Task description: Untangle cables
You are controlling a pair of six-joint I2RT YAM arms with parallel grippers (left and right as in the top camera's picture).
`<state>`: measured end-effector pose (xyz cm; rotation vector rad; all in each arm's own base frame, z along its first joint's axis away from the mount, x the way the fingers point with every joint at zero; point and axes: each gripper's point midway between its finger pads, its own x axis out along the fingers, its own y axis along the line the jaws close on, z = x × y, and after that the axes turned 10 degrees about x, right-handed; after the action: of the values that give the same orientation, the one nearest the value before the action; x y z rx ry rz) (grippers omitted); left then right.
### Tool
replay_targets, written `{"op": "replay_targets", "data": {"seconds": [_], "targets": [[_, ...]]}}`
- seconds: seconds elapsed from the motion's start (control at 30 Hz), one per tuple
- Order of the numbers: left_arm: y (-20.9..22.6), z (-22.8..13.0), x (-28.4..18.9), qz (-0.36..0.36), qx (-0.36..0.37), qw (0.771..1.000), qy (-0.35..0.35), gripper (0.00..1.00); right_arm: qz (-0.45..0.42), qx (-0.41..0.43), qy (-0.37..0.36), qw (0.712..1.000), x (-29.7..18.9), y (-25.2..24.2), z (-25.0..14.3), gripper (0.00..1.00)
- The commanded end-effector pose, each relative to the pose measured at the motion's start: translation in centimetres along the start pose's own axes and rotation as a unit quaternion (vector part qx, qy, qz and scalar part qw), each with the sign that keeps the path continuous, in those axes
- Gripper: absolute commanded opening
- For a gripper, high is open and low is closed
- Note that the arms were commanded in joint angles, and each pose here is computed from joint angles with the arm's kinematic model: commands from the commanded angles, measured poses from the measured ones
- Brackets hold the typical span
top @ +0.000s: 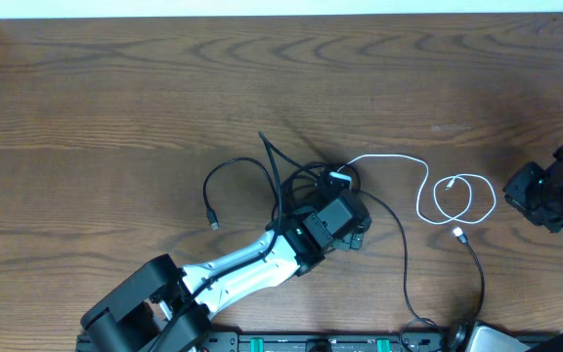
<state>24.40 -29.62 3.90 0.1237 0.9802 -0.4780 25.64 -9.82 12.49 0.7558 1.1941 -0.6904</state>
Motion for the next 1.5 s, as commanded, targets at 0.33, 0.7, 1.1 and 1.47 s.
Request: {"op": "replay_targets", "data": {"seconds": [0.33, 0.7, 1.1, 1.47], "targets": [[0.0, -0.7, 0.3, 0.015, 0.018, 1.000, 0.001, 0.82, 0.001, -0.002, 0.004, 1.000, -0.5, -0.2, -0.4, 0.35], [0.5, -0.6, 0.3, 0.028, 0.018, 0.999, -0.004, 0.82, 0.001, -0.002, 0.004, 1.000, -0.5, -0.2, -0.4, 0.41], [1.0, -1.8, 2.7, 0.044, 0.021, 0.999, 0.004, 0.82, 0.001, -0.002, 0.004, 1.000, -0.5, -0.2, -0.4, 0.46], [0.8, -2.0, 3.8, 0.042, 0.023, 0.999, 0.000, 0.13, 0.000, -0.002, 0.005, 1.000, -0.5, -0.2, -0.4, 0.50]]}}
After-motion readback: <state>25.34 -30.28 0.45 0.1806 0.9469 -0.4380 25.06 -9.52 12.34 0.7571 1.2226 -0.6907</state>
